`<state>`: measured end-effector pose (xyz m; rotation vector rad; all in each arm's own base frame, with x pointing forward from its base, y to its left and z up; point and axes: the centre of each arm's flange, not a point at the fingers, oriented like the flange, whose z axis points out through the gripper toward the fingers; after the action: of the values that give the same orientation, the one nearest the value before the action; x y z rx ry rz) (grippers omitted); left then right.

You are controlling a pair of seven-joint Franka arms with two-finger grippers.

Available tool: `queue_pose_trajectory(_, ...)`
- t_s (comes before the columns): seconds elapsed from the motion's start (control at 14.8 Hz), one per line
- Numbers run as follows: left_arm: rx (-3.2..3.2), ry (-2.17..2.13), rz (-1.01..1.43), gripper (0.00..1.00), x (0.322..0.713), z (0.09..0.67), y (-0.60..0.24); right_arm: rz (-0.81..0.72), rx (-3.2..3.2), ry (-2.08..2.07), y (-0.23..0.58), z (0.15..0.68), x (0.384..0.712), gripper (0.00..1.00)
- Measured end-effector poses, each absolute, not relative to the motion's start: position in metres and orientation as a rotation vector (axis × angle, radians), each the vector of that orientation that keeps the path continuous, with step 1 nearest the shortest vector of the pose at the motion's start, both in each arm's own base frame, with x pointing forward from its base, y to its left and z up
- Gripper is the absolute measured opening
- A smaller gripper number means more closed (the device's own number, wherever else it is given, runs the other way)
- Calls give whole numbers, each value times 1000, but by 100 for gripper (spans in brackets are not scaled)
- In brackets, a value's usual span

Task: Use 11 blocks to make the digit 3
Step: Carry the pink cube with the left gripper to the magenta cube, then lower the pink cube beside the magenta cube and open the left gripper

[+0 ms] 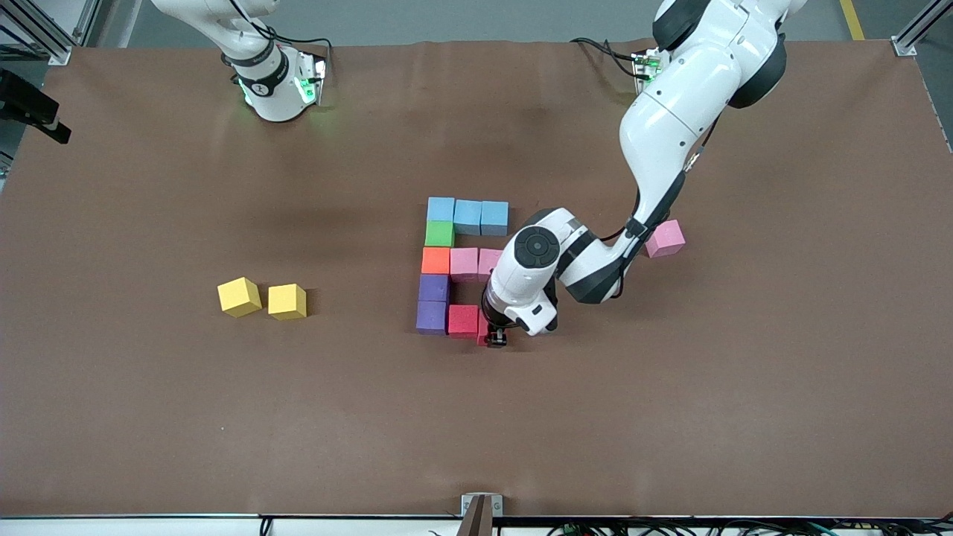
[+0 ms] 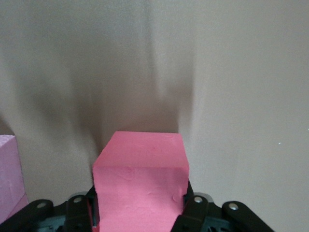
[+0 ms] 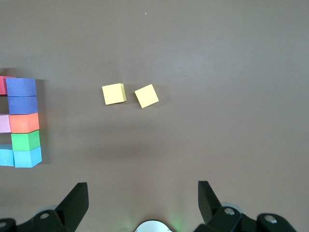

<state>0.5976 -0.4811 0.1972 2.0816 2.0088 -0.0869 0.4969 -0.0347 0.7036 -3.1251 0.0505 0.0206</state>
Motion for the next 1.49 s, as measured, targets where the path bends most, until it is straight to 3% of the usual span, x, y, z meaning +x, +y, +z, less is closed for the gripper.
queue_pose_trajectory(0.88,2090,2001,-91,60,592,196,-487,19,-3071,137,-21,706,497,100)
queue_pose_trajectory(0.95,2091,2003,-93,65,592,195,-488,37,-3071,123,-16,705,496,100)
queue_pose_trajectory(1.22,2104,2025,-119,100,586,174,-488,129,-3073,59,5,700,490,100)
queue_pose_trajectory(1.49,2093,2023,-115,100,590,180,-488,136,-3073,73,1,700,489,100)
